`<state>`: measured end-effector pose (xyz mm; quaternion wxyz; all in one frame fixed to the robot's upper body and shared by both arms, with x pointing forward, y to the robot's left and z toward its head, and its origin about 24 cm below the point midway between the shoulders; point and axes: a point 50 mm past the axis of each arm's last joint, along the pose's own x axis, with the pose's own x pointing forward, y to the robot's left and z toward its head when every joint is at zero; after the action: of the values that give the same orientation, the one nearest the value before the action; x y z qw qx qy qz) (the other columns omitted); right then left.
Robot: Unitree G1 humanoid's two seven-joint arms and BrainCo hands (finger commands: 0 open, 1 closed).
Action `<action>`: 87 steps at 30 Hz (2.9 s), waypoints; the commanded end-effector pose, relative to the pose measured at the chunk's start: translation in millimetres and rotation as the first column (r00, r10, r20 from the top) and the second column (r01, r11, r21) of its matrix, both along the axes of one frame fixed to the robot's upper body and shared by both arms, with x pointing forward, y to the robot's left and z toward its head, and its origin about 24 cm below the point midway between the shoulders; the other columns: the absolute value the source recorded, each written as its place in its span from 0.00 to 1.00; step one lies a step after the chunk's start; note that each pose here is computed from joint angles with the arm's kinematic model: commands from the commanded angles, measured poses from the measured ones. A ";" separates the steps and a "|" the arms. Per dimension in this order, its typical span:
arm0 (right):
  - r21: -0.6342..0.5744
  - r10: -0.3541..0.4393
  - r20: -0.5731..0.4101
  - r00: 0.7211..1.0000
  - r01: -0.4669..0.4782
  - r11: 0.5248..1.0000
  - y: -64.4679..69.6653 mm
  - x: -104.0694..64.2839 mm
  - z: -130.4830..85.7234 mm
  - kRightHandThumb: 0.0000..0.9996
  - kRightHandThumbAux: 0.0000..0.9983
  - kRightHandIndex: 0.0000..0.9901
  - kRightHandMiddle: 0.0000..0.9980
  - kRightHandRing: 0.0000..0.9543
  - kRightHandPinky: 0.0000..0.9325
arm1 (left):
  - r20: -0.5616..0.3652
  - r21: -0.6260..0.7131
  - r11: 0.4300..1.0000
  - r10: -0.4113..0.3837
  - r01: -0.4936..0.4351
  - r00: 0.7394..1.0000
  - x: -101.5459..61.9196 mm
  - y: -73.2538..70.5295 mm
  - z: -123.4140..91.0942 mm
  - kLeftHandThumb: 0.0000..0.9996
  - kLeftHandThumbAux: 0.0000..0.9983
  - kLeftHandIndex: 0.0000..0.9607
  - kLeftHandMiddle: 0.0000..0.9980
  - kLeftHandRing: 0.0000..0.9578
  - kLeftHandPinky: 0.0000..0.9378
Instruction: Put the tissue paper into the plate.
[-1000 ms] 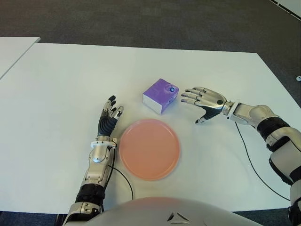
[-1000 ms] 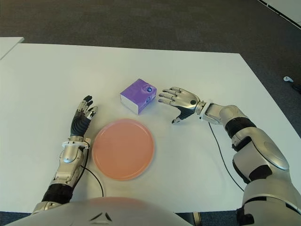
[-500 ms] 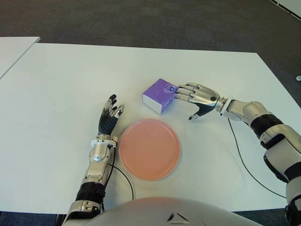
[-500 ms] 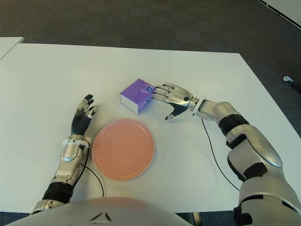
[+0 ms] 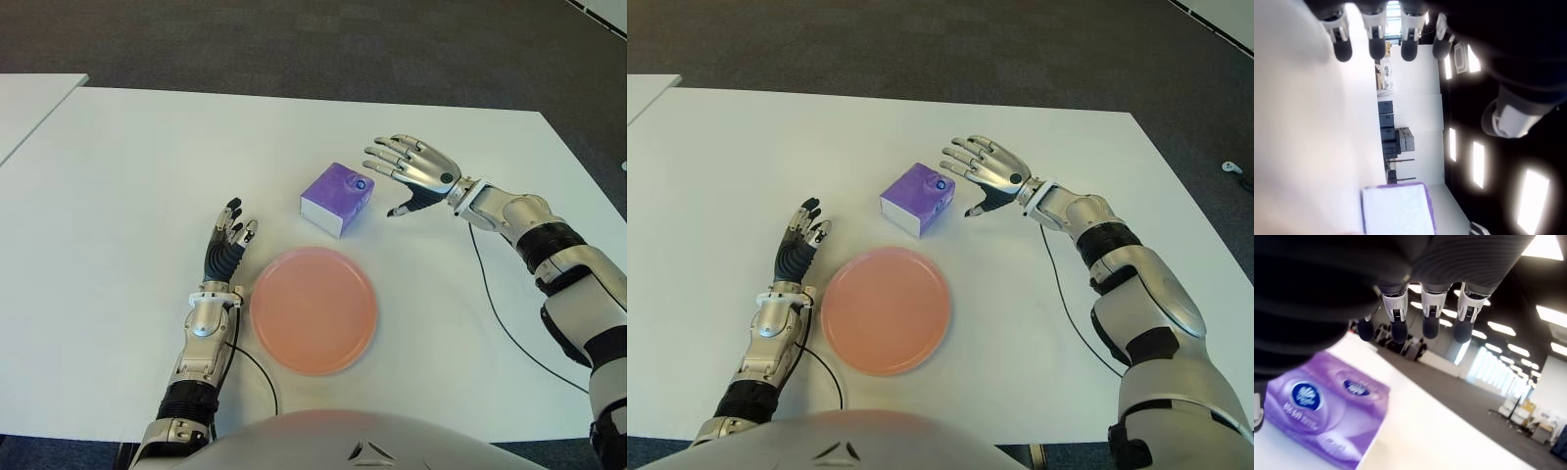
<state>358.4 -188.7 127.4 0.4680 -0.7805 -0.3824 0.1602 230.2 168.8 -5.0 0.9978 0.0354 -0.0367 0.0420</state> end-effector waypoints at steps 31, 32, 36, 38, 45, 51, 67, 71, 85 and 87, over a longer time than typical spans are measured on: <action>0.121 0.073 -0.098 0.993 -0.061 0.991 41.2 3.6 -20.9 0.51 0.41 0.00 0.00 0.00 0.00 | -0.024 0.020 0.999 0.025 -0.025 0.999 -7.2 -1.0 -3.9 0.00 0.47 0.00 0.00 0.00 0.00; 0.110 0.077 -0.104 0.992 -0.066 0.992 42.8 3.8 -22.9 0.51 0.41 0.00 0.00 0.00 0.00 | -0.024 0.020 1.000 0.024 -0.024 0.999 -7.5 -1.0 -4.2 0.00 0.47 0.00 0.00 0.00 0.00; 0.076 0.087 -0.126 0.988 -0.078 0.994 49.9 5.2 -29.3 0.51 0.42 0.00 0.00 0.00 0.00 | -0.029 0.017 1.000 0.026 -0.025 0.999 -8.0 -1.7 -5.1 0.00 0.46 0.00 0.00 0.00 0.00; 0.069 0.089 -0.129 0.988 -0.081 0.994 51.3 5.8 -30.4 0.50 0.43 0.00 0.00 0.00 0.00 | -0.030 0.015 1.000 0.027 -0.026 0.999 -7.9 -2.2 -5.2 0.00 0.45 0.00 0.00 0.00 0.00; 0.046 0.098 -0.148 0.984 -0.092 0.995 57.8 7.4 -33.3 0.49 0.44 0.00 0.00 0.00 0.00 | -0.032 0.011 0.999 0.042 -0.042 0.999 -7.8 -3.9 -5.2 0.00 0.45 0.00 0.00 0.00 0.00; 0.026 0.107 -0.164 0.981 -0.104 0.994 61.5 7.4 -36.2 0.49 0.46 0.00 0.00 0.00 0.00 | -0.027 0.012 0.998 0.055 -0.054 0.998 -9.1 -5.9 -4.4 0.00 0.45 0.00 0.00 0.00 0.00; -0.068 0.096 -0.209 0.973 -0.113 0.991 55.8 1.8 -55.3 0.51 0.49 0.00 0.00 0.00 0.00 | -0.041 0.001 0.998 0.065 -0.065 0.997 -11.8 -8.9 -6.0 0.00 0.45 0.00 0.00 0.00 0.00; -0.096 0.094 -0.223 0.970 -0.118 0.988 51.6 -0.6 -60.3 0.52 0.50 0.00 0.01 0.00 0.00 | -0.041 -0.001 0.998 0.065 -0.065 0.997 -11.9 -10.3 -6.3 0.00 0.44 0.00 0.00 0.00 0.00; -0.161 0.064 -0.281 0.958 -0.113 0.980 29.7 -9.6 -74.8 0.55 0.51 0.00 0.01 0.00 0.00 | -0.044 -0.008 0.998 0.060 -0.061 0.997 -12.9 -11.0 -6.5 0.00 0.45 0.00 0.00 0.00 0.00; -0.160 0.059 -0.287 0.956 -0.108 0.981 26.9 -10.1 -74.7 0.56 0.51 0.00 0.01 0.00 0.00 | -0.043 -0.008 0.998 0.060 -0.060 0.997 -13.1 -11.1 -6.4 0.00 0.45 0.00 0.00 0.00 0.00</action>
<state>357.0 -147.8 67.2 0.4431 -0.7675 -0.3587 0.2932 221.3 158.6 -6.2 0.9966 0.0296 -0.0307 0.0706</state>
